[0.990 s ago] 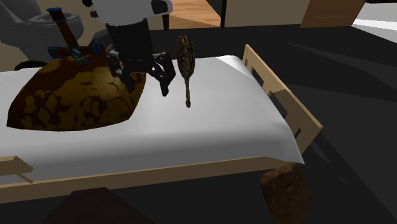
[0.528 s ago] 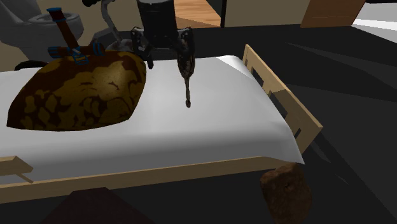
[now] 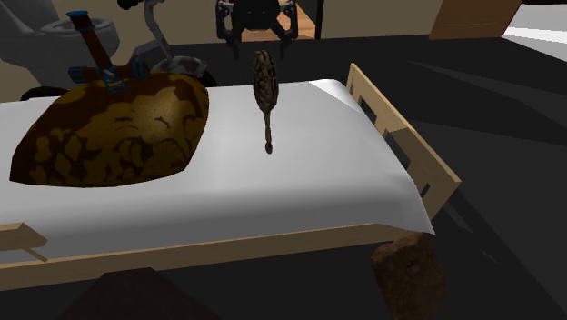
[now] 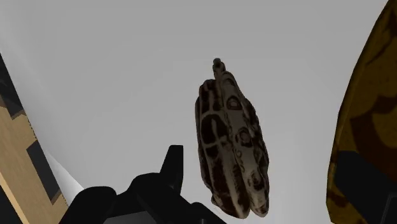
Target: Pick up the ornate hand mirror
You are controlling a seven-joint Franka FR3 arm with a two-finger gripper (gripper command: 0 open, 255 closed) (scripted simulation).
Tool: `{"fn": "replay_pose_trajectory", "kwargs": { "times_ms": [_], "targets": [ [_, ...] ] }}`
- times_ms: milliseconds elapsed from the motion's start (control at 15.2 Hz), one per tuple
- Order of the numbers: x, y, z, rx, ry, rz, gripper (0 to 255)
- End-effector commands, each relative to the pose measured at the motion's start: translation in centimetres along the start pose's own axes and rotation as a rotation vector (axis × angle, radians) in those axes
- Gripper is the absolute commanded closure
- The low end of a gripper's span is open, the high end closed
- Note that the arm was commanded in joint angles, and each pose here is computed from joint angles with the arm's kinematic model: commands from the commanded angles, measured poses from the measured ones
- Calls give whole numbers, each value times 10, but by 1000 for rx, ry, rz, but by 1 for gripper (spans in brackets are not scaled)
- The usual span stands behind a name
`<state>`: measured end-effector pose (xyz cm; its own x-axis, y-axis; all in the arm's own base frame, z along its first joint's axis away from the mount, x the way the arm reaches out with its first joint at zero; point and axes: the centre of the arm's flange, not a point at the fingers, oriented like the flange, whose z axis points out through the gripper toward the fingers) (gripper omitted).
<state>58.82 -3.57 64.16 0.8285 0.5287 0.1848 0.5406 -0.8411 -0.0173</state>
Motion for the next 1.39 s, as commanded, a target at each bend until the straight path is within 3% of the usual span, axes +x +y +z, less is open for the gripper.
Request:
{"fn": "replay_pose_trajectory", "kwargs": {
  "times_ms": [0,660,726,1320],
  "targets": [
    [20,9,-8,15,30,-44,0],
    [16,12,30,18,35,-51,0],
    [16,12,30,18,35,-51,255],
    [16,12,30,18,35,-51,255]
  ]
}}
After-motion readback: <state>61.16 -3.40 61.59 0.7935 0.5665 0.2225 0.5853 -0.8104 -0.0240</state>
